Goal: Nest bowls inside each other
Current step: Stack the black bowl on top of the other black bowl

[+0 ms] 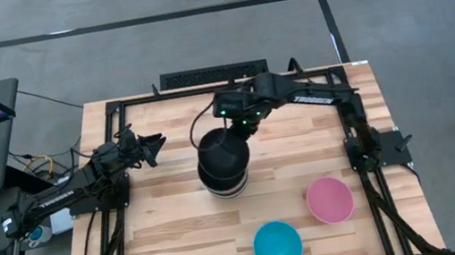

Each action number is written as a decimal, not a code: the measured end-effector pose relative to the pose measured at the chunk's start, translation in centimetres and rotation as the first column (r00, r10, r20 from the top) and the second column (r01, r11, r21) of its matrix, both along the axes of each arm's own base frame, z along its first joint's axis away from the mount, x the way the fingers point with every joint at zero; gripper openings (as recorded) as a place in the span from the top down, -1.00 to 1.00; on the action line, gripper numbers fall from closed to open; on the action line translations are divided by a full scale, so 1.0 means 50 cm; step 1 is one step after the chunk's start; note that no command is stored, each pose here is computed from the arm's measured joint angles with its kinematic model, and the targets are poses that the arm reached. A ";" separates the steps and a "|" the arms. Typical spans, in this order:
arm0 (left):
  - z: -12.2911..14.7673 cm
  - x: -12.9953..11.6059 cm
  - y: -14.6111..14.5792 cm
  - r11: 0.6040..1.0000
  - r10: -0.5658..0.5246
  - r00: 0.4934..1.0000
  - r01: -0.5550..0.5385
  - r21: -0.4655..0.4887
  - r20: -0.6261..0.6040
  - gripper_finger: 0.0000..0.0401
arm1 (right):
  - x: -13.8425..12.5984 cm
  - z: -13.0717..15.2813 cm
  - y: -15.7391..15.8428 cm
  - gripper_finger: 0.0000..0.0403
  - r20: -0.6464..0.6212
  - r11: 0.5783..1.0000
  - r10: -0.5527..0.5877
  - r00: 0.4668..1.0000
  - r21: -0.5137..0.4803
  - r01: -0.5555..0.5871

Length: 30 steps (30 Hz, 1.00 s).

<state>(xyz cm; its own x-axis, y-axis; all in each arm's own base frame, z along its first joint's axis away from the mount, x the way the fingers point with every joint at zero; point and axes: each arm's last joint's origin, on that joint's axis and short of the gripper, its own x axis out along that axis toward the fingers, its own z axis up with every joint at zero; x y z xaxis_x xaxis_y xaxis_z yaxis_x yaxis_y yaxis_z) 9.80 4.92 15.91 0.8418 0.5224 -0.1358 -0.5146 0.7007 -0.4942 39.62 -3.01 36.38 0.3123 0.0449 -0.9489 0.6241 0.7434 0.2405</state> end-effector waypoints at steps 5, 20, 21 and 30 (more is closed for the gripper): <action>-0.004 -0.001 0.000 1.000 -0.001 1.000 0.000 -0.010 -0.021 0.24 | 0.014 -0.020 0.008 0.85 -0.023 0.999 0.044 0.999 0.026 -0.043; -0.007 -0.001 0.000 1.000 -0.001 0.999 0.000 -0.016 -0.034 0.24 | 0.030 -0.026 0.024 0.78 0.017 0.996 0.078 0.997 0.041 -0.078; -0.007 -0.001 0.000 1.000 -0.001 0.999 0.000 -0.016 -0.035 0.24 | 0.032 -0.025 0.025 0.74 0.030 0.995 0.082 0.996 0.048 -0.083; -0.007 -0.001 0.000 1.000 -0.001 0.999 0.000 -0.016 -0.036 0.24 | 0.032 -0.023 0.028 0.41 0.034 0.997 0.060 0.998 0.039 -0.062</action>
